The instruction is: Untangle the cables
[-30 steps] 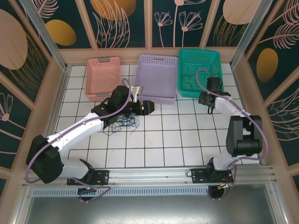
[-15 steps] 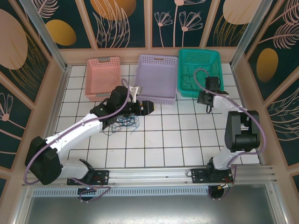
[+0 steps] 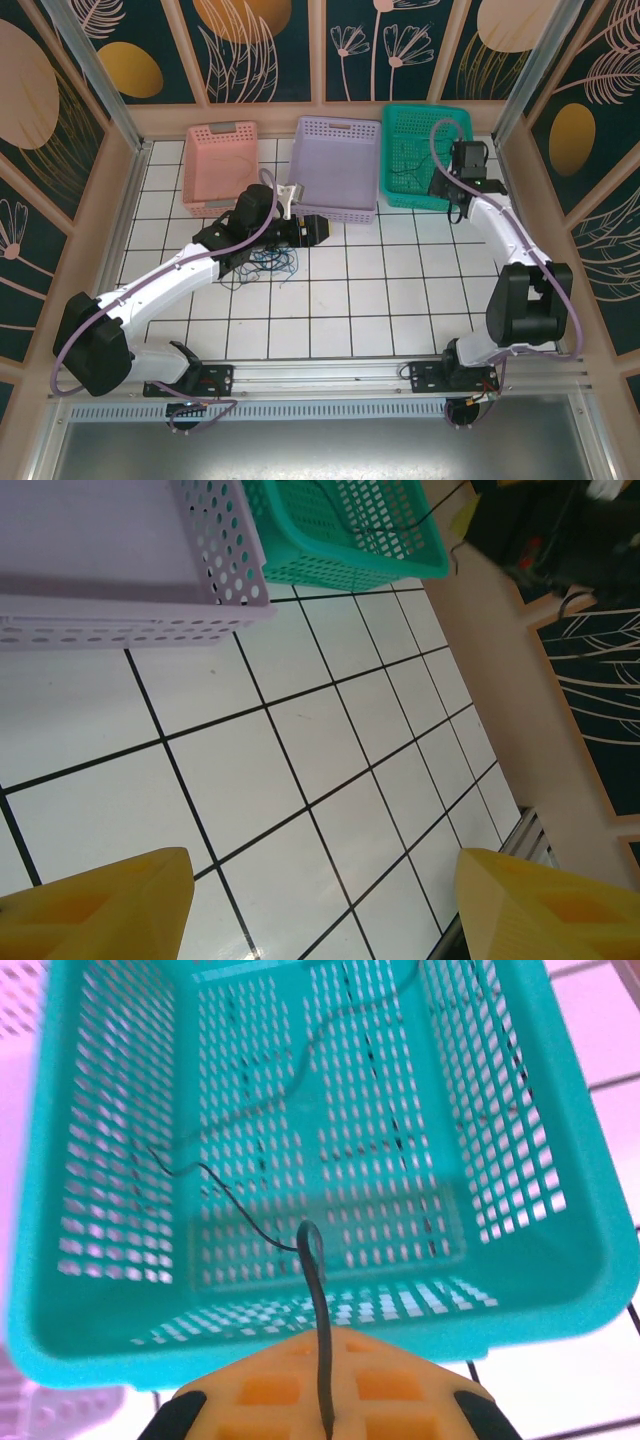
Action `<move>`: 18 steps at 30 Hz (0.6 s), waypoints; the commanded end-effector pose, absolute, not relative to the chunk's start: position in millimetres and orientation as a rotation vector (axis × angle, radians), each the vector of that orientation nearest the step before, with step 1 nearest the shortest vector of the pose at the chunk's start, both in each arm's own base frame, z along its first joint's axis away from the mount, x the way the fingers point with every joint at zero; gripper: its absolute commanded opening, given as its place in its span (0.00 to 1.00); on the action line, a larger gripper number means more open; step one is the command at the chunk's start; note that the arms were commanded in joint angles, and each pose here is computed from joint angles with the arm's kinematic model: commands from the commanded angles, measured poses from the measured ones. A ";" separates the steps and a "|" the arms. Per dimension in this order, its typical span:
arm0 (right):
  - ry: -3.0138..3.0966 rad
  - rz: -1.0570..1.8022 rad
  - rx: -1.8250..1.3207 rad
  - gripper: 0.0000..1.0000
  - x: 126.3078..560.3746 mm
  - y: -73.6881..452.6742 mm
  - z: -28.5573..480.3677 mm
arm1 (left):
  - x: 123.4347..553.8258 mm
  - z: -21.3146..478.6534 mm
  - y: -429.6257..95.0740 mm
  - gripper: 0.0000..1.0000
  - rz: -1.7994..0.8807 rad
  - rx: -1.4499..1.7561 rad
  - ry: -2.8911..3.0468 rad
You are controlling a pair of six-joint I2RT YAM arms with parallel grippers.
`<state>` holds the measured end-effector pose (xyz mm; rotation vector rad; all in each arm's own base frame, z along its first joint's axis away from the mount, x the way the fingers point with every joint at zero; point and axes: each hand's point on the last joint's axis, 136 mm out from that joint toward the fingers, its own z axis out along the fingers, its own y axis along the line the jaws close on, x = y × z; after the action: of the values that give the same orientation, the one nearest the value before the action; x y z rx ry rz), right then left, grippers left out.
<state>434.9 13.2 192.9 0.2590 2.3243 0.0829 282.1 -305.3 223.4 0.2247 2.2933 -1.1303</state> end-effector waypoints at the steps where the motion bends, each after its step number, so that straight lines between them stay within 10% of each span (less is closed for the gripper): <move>1: 2.335 0.125 0.291 0.00 444.4 10.2 205.6 | 281.4 229.7 -305.3 0.70 -1.134 0.235 2.275; 12: 2.317 0.079 0.350 0.00 551.2 -13.5 201.4 | 280.9 233.5 -302.9 0.70 -1.134 0.211 2.273; 18: 2.445 0.088 0.442 0.02 541.8 -13.3 146.5 | 279.5 234.2 -296.8 0.70 -1.119 0.181 2.270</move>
<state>557.5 -10.3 164.2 0.3675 2.3783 0.0940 282.2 -302.2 227.3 0.2096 2.2847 -1.1217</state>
